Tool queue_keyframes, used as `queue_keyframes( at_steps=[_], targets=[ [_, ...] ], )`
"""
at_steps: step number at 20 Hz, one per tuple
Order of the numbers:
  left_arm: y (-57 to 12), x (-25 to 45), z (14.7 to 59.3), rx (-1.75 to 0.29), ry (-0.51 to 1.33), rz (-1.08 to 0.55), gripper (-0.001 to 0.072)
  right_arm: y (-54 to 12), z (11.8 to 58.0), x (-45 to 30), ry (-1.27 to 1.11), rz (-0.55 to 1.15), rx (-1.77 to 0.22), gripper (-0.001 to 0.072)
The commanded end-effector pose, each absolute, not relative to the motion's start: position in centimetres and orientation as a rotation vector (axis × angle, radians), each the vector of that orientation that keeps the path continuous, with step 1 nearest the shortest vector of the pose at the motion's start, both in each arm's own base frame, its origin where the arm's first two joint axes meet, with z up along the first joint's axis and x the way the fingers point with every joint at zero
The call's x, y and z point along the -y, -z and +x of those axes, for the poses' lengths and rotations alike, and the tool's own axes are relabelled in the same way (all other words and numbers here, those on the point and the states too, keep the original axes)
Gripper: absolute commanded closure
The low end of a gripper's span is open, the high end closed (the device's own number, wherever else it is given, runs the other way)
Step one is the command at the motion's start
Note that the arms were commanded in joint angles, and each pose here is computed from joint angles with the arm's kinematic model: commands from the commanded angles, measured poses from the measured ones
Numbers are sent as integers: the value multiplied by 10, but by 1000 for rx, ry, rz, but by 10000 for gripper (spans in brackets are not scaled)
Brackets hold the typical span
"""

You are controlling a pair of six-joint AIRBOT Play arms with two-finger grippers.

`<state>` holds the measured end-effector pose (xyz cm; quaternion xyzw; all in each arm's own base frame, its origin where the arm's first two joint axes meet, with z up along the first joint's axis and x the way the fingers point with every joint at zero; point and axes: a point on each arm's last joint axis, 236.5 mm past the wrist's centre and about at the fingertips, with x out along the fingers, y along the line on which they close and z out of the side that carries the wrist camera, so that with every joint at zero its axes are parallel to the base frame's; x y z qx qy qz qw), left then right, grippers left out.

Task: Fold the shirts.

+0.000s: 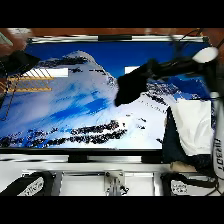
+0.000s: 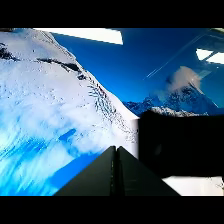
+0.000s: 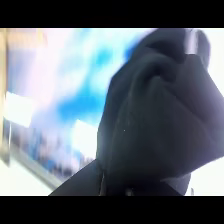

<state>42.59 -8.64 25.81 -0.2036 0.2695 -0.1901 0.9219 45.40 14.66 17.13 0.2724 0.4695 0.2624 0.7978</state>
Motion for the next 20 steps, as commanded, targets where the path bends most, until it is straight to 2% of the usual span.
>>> queue_keyframes(
  at_steps=[1,5,12,15,17,20],
  targets=[
    [-264,92,424,-541,414,-432,675,-233,431,-53,-309,595,-912,652],
    [-274,96,419,-514,440,-428,675,-243,406,44,-66,620,-860,652],
    [-285,97,411,-482,450,-396,675,-203,323,172,407,592,-1025,645],
    [-288,97,409,-475,452,-391,675,-186,282,181,479,661,-1151,645],
    [-289,97,409,-474,452,-390,675,-168,259,170,494,717,-1262,645],
    [-289,97,409,-470,456,-375,675,-145,234,143,523,806,-1322,645]
  ],
)
